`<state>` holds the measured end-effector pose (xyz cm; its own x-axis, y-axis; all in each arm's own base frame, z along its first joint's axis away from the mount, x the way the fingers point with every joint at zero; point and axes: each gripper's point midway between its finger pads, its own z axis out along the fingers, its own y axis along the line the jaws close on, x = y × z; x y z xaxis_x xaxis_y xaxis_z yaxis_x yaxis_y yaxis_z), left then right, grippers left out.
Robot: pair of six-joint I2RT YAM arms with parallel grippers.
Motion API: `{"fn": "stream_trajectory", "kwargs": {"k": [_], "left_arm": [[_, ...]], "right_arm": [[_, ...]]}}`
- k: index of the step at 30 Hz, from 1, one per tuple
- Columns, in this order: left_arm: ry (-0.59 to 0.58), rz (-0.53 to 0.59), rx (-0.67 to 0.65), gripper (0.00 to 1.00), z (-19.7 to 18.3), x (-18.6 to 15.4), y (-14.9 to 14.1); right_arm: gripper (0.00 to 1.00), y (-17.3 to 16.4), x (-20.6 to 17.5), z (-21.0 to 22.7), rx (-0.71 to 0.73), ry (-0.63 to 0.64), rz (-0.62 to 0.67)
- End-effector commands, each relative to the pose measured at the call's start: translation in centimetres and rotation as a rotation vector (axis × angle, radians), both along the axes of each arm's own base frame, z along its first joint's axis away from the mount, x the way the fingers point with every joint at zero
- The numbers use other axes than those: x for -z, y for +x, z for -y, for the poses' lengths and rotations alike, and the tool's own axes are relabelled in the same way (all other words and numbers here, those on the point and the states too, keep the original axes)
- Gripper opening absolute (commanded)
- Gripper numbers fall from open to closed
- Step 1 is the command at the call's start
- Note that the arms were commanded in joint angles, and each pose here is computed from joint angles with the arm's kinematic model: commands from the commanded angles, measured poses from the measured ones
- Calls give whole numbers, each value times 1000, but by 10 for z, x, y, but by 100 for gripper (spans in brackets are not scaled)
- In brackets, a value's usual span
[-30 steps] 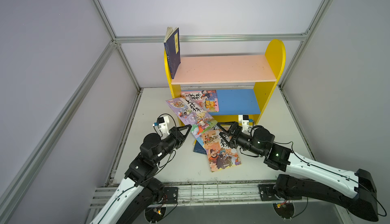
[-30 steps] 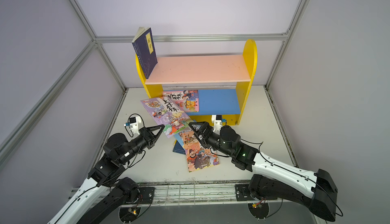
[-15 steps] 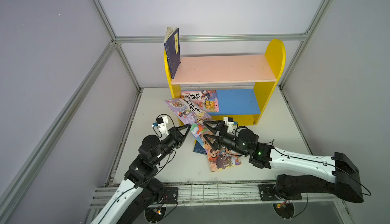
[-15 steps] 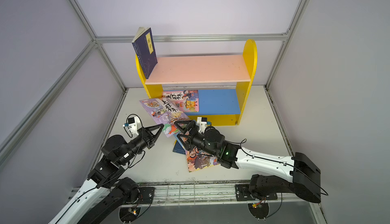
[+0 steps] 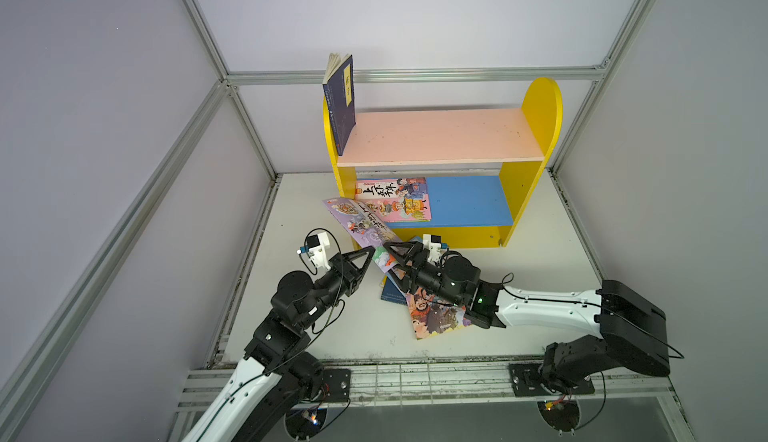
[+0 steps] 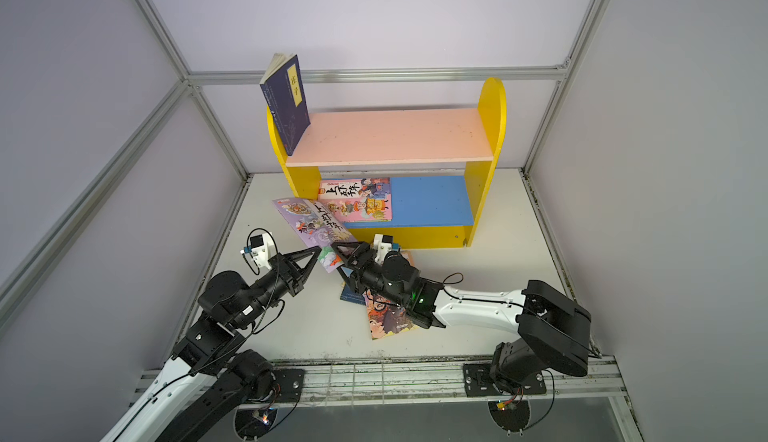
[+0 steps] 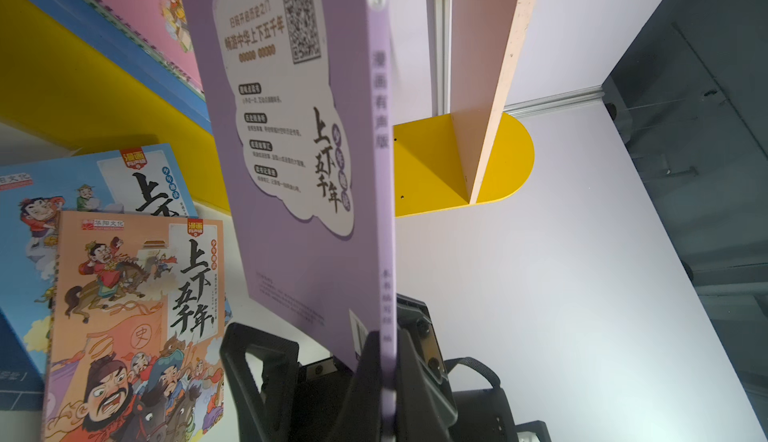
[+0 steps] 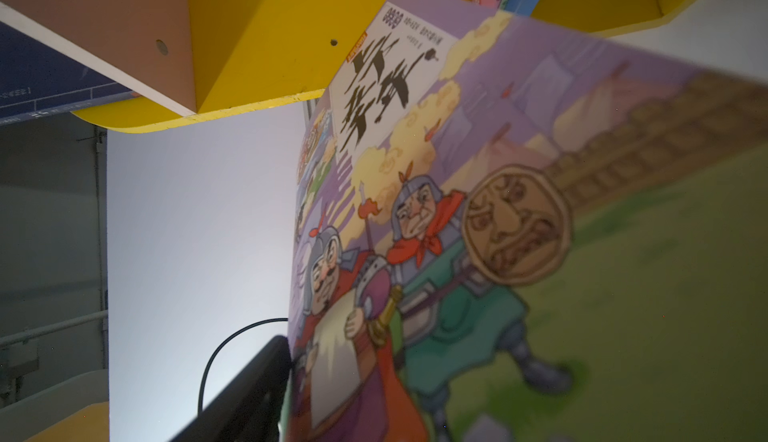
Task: Stacking books/files
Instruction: Pick up the books.
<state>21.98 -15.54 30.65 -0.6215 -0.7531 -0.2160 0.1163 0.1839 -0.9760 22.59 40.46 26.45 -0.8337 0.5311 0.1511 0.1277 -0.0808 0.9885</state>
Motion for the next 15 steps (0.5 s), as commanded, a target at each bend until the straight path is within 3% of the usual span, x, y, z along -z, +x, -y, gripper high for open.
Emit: {"fn": "stream_trajectory", "kwargs": {"k": [1, 9, 15], "left_arm": [[-12, 29, -26, 0, -5, -7, 0], [-20, 6, -32, 0, -7, 1, -1], [-19, 0, -20, 0, -4, 3, 0]], "right_arm": [[75, 4, -29, 7, 22, 43, 86], [65, 16, -49, 53, 135, -78, 178], [59, 15, -48, 54, 129, -121, 197]]}}
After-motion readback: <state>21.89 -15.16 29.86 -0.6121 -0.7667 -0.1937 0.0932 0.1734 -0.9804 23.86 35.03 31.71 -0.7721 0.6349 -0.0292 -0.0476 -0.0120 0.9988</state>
